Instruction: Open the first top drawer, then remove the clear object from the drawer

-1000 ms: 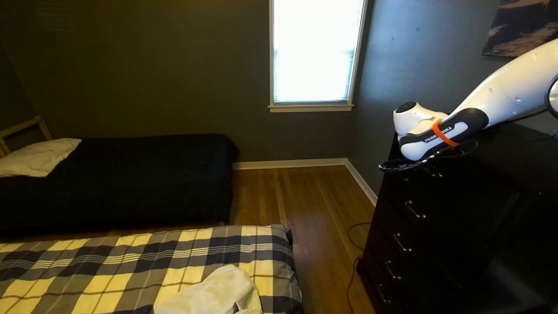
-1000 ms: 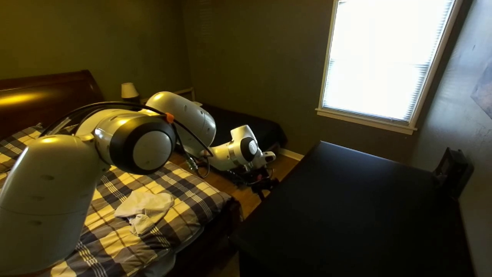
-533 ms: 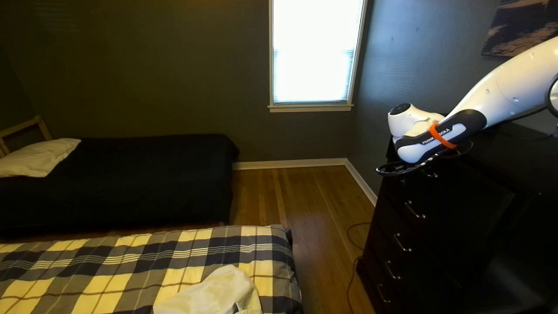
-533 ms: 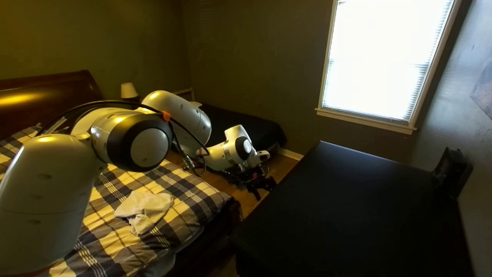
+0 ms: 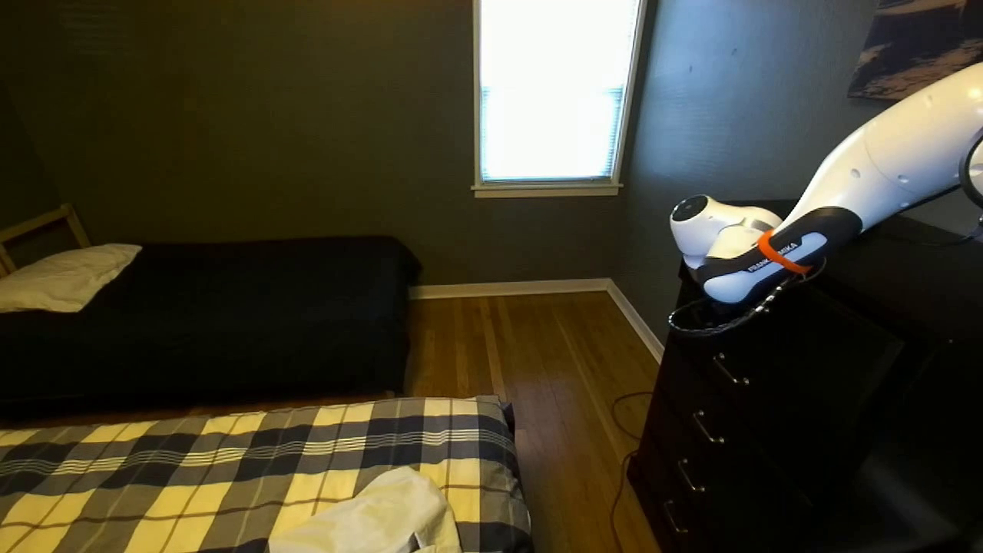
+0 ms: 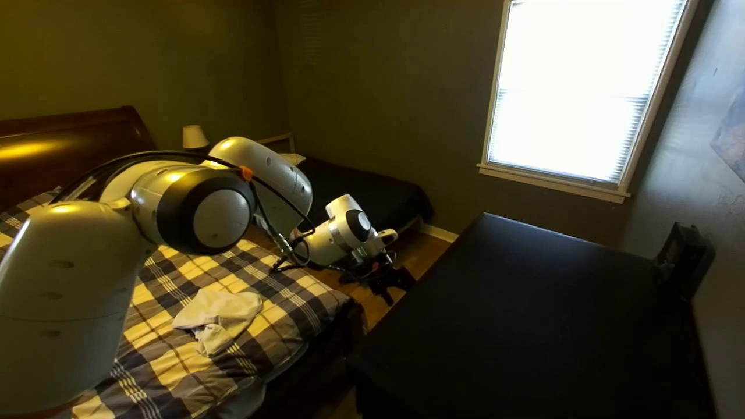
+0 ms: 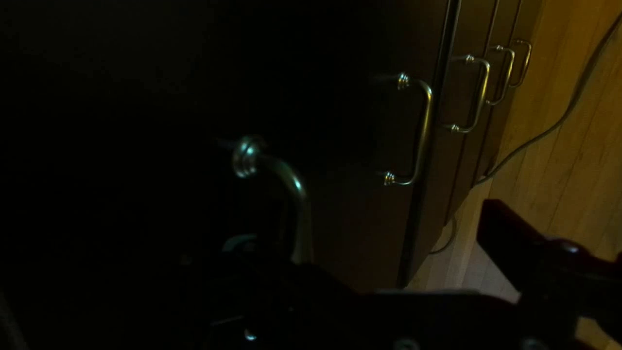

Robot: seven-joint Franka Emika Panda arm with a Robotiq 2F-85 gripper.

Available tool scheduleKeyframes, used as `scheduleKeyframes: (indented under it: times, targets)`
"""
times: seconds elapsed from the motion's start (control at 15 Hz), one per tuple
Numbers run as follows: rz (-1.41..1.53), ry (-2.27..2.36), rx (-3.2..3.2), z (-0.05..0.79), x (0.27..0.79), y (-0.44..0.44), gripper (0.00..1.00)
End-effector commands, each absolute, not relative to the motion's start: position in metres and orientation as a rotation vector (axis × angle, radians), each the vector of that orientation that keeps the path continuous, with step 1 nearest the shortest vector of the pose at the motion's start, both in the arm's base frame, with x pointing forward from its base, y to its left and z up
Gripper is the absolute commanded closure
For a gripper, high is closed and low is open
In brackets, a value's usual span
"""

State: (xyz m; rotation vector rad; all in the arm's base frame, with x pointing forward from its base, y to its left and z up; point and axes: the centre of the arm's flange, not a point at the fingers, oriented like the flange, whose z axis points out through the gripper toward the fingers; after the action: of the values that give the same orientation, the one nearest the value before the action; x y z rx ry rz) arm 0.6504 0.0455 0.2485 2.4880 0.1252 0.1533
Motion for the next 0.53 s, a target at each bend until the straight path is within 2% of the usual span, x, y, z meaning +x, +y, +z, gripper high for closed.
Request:
scheduleKeyframes:
  times: [0.0,0.47]
  targets:
    - [0.154,0.165,2.508,0.237,0.611,0.102,0.0]
    - [0.106,0.206,2.534,0.237,0.594,0.128,0.0]
